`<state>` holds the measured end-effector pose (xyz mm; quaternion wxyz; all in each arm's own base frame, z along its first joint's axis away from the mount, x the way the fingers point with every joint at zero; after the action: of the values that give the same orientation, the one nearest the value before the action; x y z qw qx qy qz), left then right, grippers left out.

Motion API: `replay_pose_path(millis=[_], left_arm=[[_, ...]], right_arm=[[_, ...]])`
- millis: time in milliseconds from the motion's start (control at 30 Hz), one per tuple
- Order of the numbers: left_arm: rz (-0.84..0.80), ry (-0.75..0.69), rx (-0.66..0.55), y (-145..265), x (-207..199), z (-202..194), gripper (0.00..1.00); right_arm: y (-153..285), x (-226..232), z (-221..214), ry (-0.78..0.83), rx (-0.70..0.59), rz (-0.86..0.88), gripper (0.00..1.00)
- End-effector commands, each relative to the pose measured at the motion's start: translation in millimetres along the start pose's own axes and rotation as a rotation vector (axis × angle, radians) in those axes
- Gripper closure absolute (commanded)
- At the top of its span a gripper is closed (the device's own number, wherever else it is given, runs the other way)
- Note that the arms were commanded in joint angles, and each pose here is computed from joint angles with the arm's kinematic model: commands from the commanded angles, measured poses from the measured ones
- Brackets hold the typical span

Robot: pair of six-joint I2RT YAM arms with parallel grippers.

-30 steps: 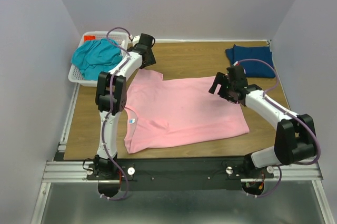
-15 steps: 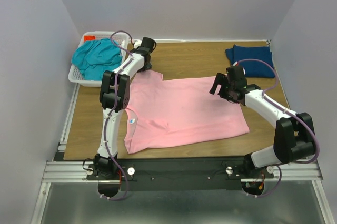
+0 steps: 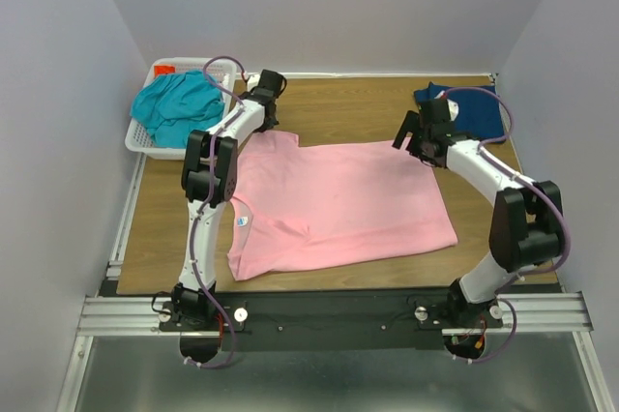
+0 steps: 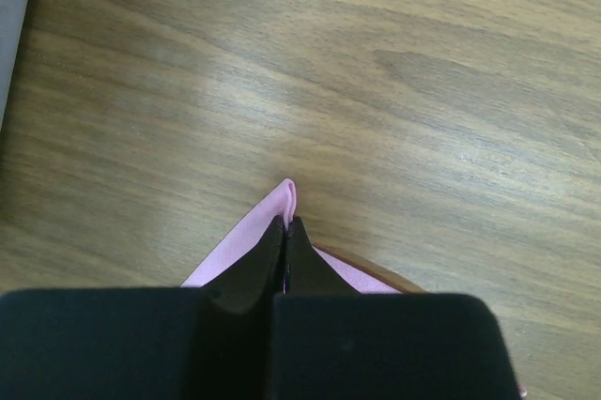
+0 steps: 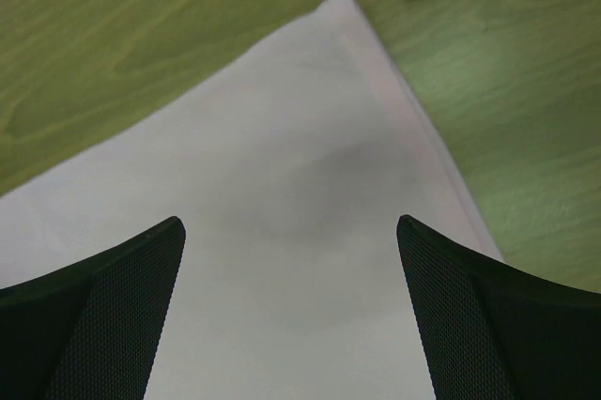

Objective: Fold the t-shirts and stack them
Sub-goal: Fold the tshirt

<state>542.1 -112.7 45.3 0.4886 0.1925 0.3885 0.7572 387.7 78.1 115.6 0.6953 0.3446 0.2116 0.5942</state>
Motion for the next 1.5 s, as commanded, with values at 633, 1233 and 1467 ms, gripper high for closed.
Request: replay_pose_path(millis=[633,1233,1467], left_arm=[[-0.098,0.011,-0.028,47,3,16,1.0],[-0.092,0.015,-0.03,54,8,15,1.0],[-0.097,0.018,-0.027,56,9,13,1.0]], right_arm=[[-147,-24,67,0.18,-0.029,-0.329,0.06],[-148,-29,33,0.117,0.045,-0.303,0.41],[-142,-31,26,0.103,0.058,-0.303,0.55]])
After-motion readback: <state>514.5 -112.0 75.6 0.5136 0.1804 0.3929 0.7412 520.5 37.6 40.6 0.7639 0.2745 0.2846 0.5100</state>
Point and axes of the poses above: each gripper's point midway between its finger pads, its own y axis back along the fingers, its own x axis along the line the jaws close on, z = x × y, the point moved 2 cm from there along y, back along the fingers, and after that the axes turned 9 degrees about y, right-handed, at the moved point
